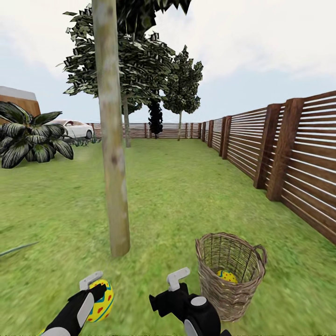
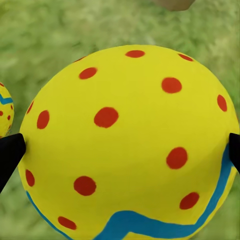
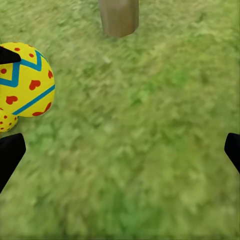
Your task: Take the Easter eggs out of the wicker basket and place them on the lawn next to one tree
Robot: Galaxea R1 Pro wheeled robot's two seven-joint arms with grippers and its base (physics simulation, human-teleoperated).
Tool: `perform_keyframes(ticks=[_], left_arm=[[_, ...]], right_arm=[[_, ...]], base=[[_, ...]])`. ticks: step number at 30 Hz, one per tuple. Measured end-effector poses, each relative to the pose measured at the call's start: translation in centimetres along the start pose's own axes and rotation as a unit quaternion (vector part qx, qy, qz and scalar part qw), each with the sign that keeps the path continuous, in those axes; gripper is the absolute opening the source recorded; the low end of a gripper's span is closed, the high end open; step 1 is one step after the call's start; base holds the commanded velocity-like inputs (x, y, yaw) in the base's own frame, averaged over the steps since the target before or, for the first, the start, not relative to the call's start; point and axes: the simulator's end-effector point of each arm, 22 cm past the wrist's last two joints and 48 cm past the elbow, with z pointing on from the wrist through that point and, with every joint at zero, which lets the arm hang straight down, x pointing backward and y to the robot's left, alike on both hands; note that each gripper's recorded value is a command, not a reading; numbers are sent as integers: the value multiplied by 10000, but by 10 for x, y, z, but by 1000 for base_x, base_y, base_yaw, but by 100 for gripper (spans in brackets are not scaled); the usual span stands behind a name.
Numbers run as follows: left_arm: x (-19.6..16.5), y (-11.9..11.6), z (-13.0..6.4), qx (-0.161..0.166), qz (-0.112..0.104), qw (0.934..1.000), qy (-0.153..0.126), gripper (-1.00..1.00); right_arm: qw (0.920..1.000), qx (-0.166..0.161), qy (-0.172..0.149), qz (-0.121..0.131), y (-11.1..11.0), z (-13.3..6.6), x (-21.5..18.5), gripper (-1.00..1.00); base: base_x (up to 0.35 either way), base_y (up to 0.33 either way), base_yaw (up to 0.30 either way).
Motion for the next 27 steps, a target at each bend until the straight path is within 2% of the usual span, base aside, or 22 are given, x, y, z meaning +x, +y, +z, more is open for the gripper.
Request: perform_keyframes(ticks=[7,27], left_arm=[[13,5,9,8,-6,10000,-3,-100],[42,19,32,-195,59,9996,178,-100]], right_arm=[[10000,0,0,-1,0,6,15,100],[9992,-80,357,172,-4,28,44,100]], base=[[0,0,0],[0,0,39]])
